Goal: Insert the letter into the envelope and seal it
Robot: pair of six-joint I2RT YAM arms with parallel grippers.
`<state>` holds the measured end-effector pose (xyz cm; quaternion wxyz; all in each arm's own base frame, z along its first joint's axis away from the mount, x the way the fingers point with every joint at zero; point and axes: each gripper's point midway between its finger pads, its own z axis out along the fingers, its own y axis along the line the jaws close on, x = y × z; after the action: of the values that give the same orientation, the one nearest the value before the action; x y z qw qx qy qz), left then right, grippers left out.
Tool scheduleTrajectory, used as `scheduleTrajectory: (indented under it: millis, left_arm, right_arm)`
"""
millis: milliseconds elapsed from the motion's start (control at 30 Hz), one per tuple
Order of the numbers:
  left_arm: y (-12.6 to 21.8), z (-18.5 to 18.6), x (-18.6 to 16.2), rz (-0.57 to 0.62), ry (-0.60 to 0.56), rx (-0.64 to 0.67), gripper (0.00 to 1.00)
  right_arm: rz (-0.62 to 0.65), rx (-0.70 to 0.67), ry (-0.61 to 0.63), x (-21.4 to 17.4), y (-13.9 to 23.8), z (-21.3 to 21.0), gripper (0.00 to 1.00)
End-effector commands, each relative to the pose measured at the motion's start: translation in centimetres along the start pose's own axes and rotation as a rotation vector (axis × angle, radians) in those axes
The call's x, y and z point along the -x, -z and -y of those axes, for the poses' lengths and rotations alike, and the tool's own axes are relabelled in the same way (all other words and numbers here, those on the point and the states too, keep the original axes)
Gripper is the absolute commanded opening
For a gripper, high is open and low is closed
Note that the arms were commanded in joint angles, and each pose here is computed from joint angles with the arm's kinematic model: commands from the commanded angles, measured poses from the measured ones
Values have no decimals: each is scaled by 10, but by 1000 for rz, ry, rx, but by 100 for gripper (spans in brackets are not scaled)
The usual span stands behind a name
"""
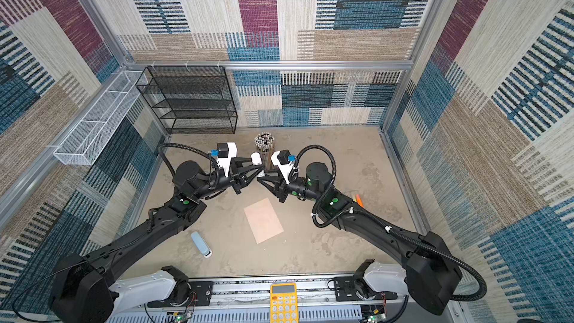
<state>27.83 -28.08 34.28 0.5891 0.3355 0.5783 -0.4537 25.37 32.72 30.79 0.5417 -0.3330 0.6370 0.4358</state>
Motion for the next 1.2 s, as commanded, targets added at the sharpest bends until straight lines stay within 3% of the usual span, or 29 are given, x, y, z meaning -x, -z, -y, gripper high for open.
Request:
scheduleTrajectory:
  millis: [0,267,867,1167]
  left_arm:
    - [5,-35,-38,-111,40,185,0]
    - [4,-39,-44,-115,45,224,0]
    - [3,-49,-44,-87,59,277,0]
    - [8,-46,-24,-41,57,261,0]
  right_arm:
    - [281,-64,95,67,15,-11,13]
    - [339,-182,113,68,17,-17,12]
    - [288,-330,198,47,-7,-28,15]
    - [210,-374,352,19,9,-16,37]
